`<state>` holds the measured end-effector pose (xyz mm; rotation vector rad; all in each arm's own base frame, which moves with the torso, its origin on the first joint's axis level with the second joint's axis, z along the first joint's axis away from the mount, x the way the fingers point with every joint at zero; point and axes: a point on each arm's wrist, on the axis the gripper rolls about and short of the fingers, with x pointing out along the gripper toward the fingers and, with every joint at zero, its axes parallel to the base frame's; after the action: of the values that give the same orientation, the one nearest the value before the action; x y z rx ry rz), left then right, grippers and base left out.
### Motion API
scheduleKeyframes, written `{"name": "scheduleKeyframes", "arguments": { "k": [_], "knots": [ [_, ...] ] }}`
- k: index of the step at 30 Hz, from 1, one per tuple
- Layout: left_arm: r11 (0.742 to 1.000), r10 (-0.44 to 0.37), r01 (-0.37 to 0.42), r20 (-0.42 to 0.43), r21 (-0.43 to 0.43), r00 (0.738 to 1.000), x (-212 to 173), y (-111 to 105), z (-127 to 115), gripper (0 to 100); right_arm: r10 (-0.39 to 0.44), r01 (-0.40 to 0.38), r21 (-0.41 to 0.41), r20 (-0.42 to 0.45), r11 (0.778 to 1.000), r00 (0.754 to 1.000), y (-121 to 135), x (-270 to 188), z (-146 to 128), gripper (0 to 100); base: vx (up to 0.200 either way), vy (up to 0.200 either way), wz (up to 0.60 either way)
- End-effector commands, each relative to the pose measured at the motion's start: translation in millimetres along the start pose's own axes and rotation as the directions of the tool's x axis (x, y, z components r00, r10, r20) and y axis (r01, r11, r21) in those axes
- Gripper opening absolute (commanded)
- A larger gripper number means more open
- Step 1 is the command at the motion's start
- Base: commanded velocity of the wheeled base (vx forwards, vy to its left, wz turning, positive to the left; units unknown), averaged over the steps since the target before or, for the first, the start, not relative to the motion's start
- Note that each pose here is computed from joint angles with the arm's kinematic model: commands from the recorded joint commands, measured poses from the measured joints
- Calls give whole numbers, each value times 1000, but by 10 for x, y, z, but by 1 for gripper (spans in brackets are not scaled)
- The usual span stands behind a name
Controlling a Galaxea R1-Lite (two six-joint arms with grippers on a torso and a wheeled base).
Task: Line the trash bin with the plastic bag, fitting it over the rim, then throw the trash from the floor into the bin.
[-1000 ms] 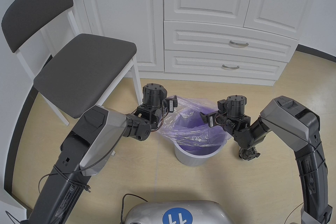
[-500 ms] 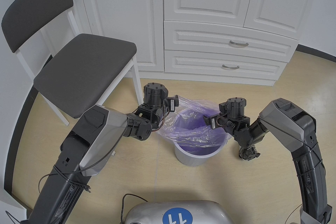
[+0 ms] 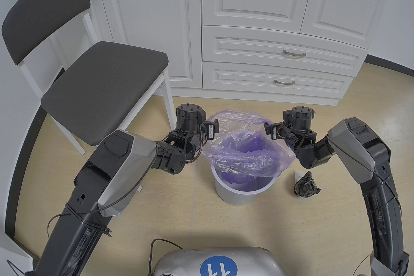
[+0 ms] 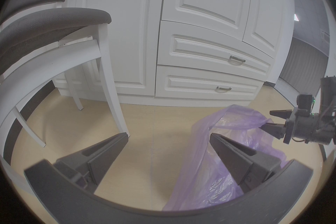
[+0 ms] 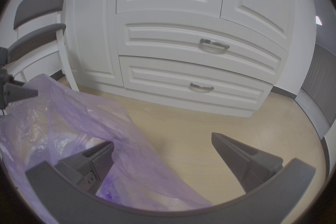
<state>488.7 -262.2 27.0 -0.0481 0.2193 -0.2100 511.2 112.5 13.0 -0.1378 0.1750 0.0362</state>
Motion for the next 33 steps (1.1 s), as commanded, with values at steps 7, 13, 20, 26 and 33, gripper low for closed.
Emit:
{"name": "scheduleKeyframes", "arguments": {
  "k": [7,13,20,26,33],
  "knots": [
    [1000,21,-20,-34,10,999,67,96,-167,100,34,-37,85,43,996,998,321,247,-293,100,0,0,0],
    [1000,20,-20,-41,9,999,-53,102,-34,100,42,-46,107,34,993,999,376,203,-266,100,0,0,0],
    [999,-45,46,-35,23,998,-584,-72,156,100,39,-39,97,9,994,999,139,-296,321,100,0,0,0],
    [995,-97,96,37,28,995,-1121,-93,342,100,54,-55,96,12,994,998,-84,-709,676,100,0,0,0],
    [992,-126,124,69,37,990,-1596,-102,443,100,69,-65,94,-40,993,997,-307,-981,669,100,0,0,0]
  ]
}}
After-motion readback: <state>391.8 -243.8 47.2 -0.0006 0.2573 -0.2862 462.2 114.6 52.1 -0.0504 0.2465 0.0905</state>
